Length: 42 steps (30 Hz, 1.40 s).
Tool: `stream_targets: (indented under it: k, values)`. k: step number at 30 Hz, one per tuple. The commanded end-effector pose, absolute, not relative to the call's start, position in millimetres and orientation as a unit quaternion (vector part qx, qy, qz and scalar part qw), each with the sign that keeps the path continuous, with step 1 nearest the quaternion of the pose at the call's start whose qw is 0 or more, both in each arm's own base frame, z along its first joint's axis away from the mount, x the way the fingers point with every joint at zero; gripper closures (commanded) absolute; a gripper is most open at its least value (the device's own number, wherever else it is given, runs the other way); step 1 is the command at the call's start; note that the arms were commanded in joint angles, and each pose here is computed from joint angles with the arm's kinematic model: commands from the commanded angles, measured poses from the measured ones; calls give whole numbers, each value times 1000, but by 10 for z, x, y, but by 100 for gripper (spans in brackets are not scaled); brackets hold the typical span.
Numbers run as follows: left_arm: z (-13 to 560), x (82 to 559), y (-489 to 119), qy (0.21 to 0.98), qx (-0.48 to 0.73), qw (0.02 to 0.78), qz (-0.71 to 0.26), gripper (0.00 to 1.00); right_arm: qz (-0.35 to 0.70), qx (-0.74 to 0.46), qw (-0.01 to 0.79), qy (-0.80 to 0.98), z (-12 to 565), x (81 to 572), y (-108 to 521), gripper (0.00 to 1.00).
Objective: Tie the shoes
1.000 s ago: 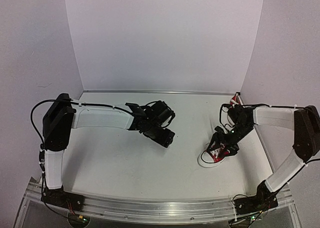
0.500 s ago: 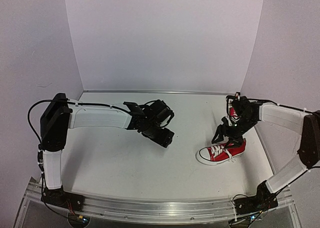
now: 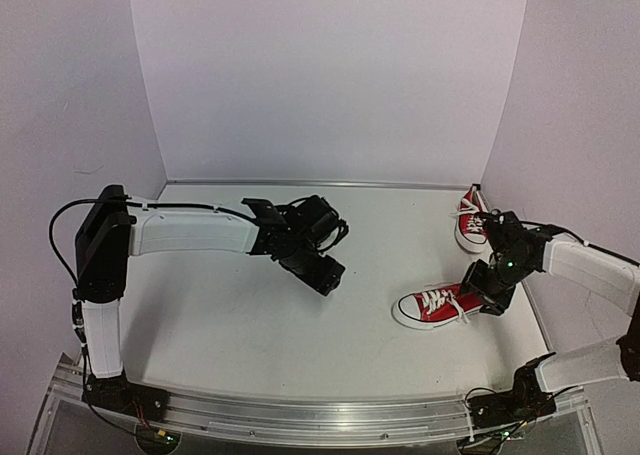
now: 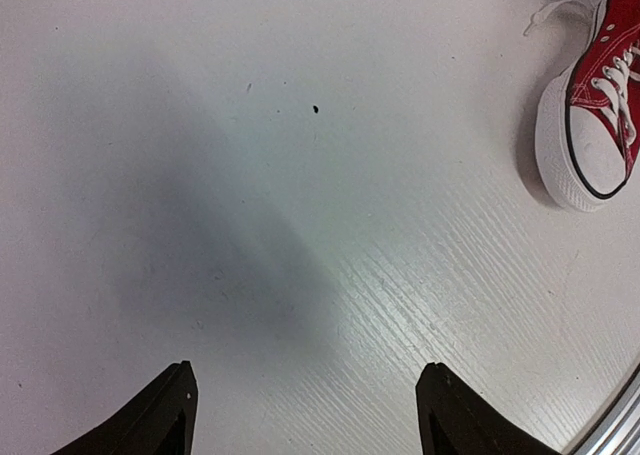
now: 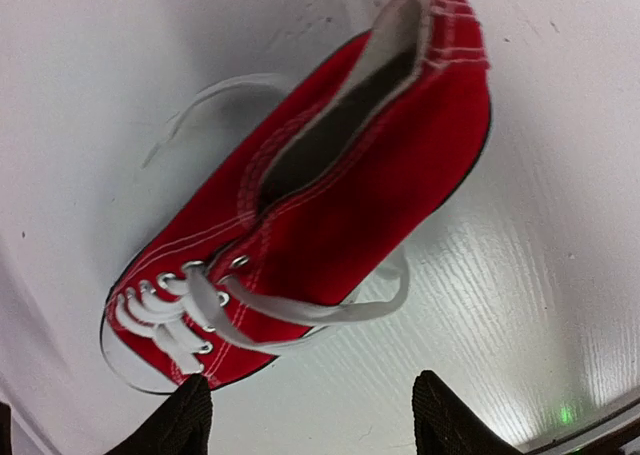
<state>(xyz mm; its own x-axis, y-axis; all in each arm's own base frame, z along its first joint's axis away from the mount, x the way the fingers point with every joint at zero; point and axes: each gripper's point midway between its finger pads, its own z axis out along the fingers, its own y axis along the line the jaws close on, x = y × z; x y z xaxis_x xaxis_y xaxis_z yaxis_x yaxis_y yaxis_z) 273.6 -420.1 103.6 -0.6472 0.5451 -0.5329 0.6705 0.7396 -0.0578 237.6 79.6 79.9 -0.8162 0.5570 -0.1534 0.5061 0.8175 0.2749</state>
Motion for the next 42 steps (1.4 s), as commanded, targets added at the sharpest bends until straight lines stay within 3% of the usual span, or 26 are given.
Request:
stream_targets:
  k: [1, 19, 29, 31, 39, 42]
  values:
    - [1490, 2788, -4238, 878, 357, 287, -139, 22, 85, 350, 157, 919, 745, 2456, 596, 36]
    - [1547, 2729, -4186, 866, 392, 282, -129, 20, 76, 408, 181, 892, 493, 2760, 368, 34]
    - [1526, 2751, -4153, 866, 399, 280, -114, 19, 81, 394, 124, 907, 136, 2756, 397, 39]
    - [1533, 2765, -4130, 866, 398, 281, -109, 18, 94, 390, 123, 907, 131, 2793, 445, 47]
    - [1674, 2870, -3900, 878, 370, 285, -107, 18, 140, 355, 161, 910, 524, 3076, 574, 99]
    - [1759, 2965, -3691, 887, 342, 289, -109, 17, 156, 340, 166, 912, 678, 3153, 636, 100]
